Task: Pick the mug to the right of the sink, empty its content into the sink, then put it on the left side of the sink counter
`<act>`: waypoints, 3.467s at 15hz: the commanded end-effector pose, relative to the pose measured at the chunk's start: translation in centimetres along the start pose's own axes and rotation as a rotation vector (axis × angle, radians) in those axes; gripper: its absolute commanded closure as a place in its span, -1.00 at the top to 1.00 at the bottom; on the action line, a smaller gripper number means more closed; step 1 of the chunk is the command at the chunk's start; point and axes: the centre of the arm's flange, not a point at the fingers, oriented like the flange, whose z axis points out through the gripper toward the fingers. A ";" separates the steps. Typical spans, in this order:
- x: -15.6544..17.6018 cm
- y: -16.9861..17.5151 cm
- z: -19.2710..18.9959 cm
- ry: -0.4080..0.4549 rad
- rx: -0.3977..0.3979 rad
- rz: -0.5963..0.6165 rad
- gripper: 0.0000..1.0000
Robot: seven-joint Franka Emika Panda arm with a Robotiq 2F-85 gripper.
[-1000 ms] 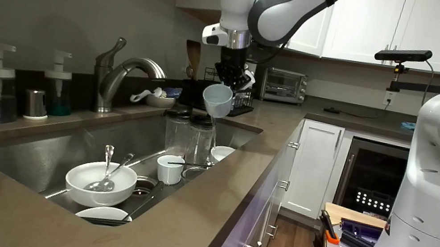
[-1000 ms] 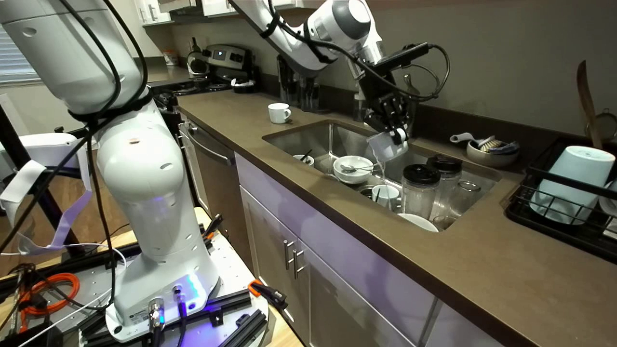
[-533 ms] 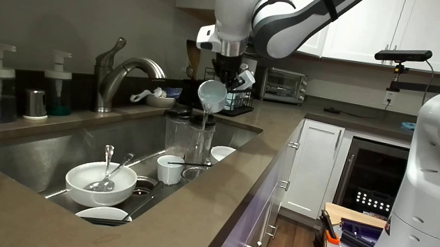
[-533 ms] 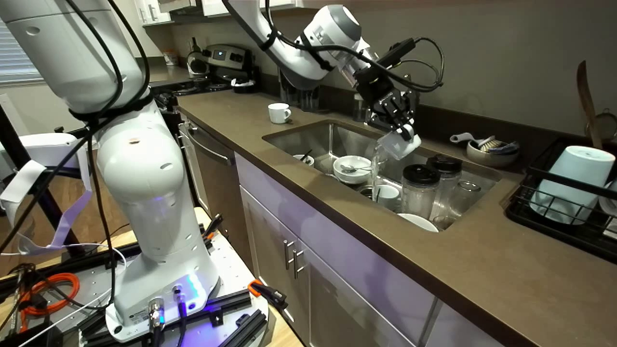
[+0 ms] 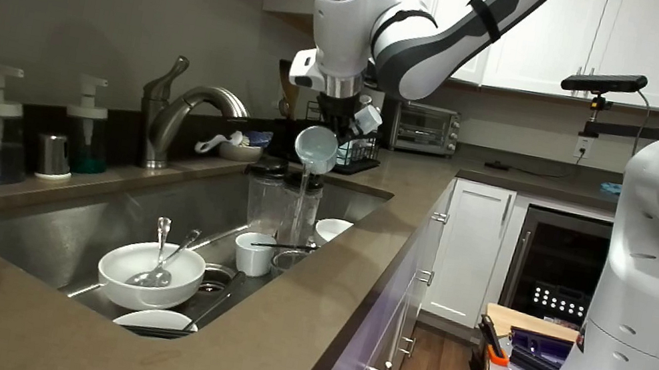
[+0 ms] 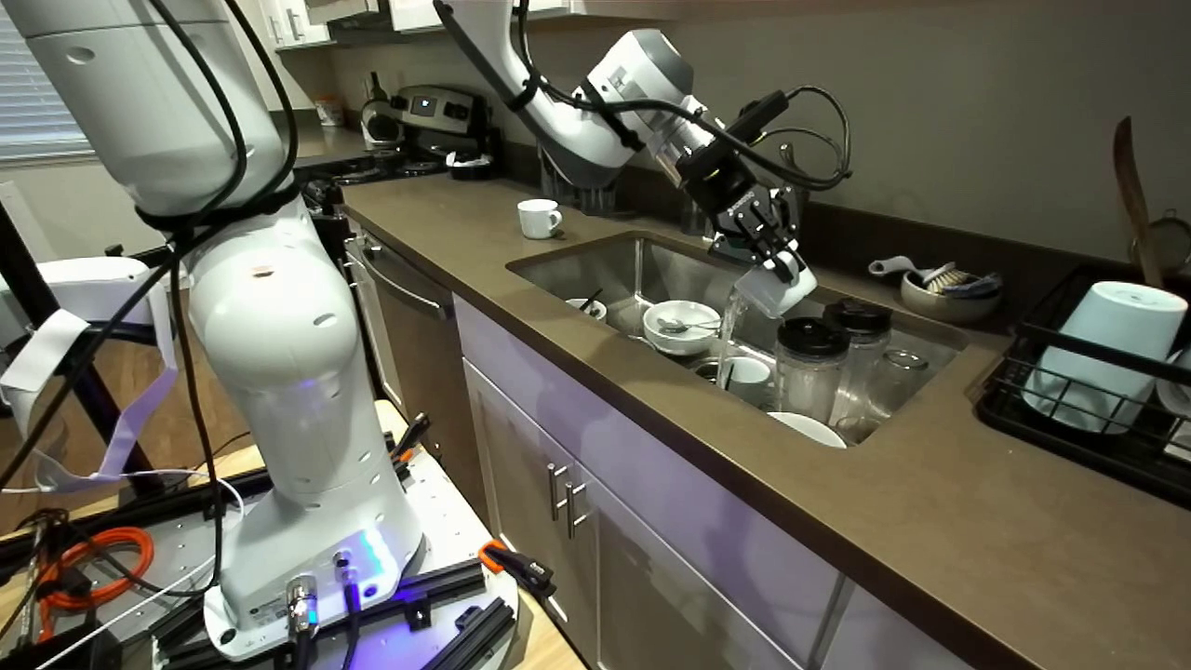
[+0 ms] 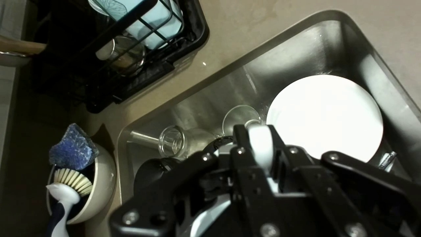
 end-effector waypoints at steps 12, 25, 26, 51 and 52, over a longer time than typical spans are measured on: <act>3.3 -2.7 -3.7 -0.167 -0.095 -0.104 -0.92; 7.5 -1.9 -6.8 -0.478 -0.369 -0.264 -0.92; 7.6 -1.8 -6.9 -0.491 -0.383 -0.270 -0.92; 8.6 -3.3 -6.7 -0.488 -0.404 -0.332 -0.92; 9.0 -4.2 -7.2 -0.464 -0.387 -0.334 -0.92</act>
